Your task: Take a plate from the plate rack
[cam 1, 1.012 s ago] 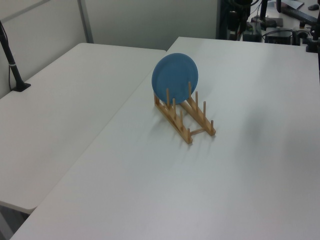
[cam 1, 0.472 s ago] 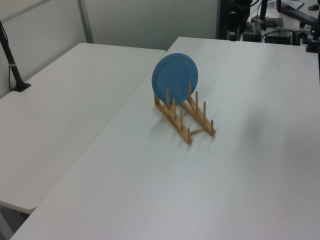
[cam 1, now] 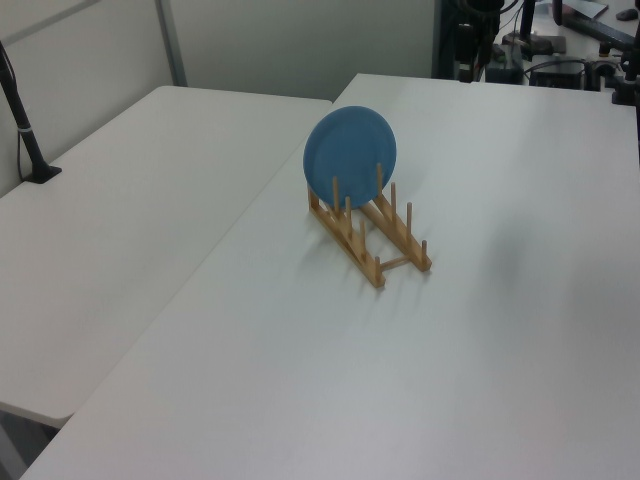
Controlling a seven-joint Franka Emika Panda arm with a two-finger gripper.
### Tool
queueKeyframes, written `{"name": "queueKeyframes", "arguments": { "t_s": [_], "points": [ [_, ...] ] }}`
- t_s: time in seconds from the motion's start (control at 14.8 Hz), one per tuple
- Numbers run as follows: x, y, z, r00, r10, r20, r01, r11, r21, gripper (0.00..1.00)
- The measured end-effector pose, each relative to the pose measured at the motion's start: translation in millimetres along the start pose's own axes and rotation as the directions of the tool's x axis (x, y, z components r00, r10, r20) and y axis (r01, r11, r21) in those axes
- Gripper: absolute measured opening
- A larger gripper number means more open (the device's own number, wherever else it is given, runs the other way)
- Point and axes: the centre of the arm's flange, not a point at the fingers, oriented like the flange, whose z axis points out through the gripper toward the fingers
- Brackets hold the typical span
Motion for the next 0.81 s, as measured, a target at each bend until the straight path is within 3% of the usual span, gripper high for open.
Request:
{"name": "queueKeyframes", "arguments": {
  "t_s": [0.4, 0.61, 0.81],
  "points": [
    [1, 0, -1, 1.0, -0.002, -0.009, 0.002, 1.0, 0.0, 1.0],
    [10, 0, -13, 0.994, -0.002, -0.105, 0.003, 1.0, 0.005, 1.0],
    [26, -4, -24, 0.971, -0.007, -0.237, 0.01, 1.0, 0.011, 1.0]
  ]
}}
